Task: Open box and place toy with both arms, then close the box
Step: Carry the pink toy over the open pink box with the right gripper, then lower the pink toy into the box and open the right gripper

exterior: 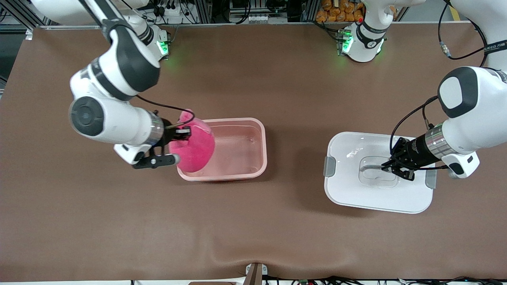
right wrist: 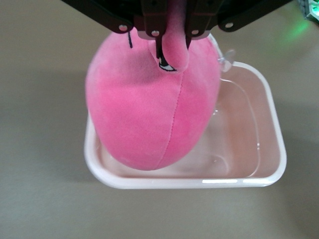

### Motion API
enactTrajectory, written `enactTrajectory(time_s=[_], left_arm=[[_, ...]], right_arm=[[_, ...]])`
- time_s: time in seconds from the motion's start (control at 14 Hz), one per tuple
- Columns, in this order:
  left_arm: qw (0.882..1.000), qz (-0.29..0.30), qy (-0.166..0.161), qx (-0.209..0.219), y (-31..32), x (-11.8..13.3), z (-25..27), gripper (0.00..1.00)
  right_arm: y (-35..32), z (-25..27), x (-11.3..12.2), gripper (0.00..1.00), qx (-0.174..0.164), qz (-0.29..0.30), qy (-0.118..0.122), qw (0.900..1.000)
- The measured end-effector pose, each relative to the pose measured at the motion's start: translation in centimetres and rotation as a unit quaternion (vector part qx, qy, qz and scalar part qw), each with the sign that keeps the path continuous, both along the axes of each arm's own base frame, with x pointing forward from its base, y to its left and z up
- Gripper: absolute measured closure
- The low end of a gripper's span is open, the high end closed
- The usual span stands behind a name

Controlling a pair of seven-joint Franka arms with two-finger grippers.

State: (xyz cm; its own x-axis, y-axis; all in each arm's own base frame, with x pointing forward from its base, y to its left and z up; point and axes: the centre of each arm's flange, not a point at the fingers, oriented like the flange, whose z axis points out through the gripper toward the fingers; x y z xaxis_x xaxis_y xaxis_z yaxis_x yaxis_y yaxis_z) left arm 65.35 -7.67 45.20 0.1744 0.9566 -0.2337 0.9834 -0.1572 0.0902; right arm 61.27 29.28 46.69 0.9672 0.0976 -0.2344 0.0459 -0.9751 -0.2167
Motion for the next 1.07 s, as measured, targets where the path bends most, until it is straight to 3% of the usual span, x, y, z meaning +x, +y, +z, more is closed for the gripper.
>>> enactTrajectory(time_s=[0.5,1.07], left_arm=[[1.0,-0.001,0.004,0.0,-0.1,-0.1,-0.1,0.93],[1.0,-0.002,0.005,0.0,-0.1,-0.1,-0.2,0.93]], right_arm=[[-0.1,-1.6,1.2,0.89,0.002,-0.015,-0.003,1.0],[-0.4,-6.9,2.5,0.89,-0.013,-0.016,0.016,1.0]])
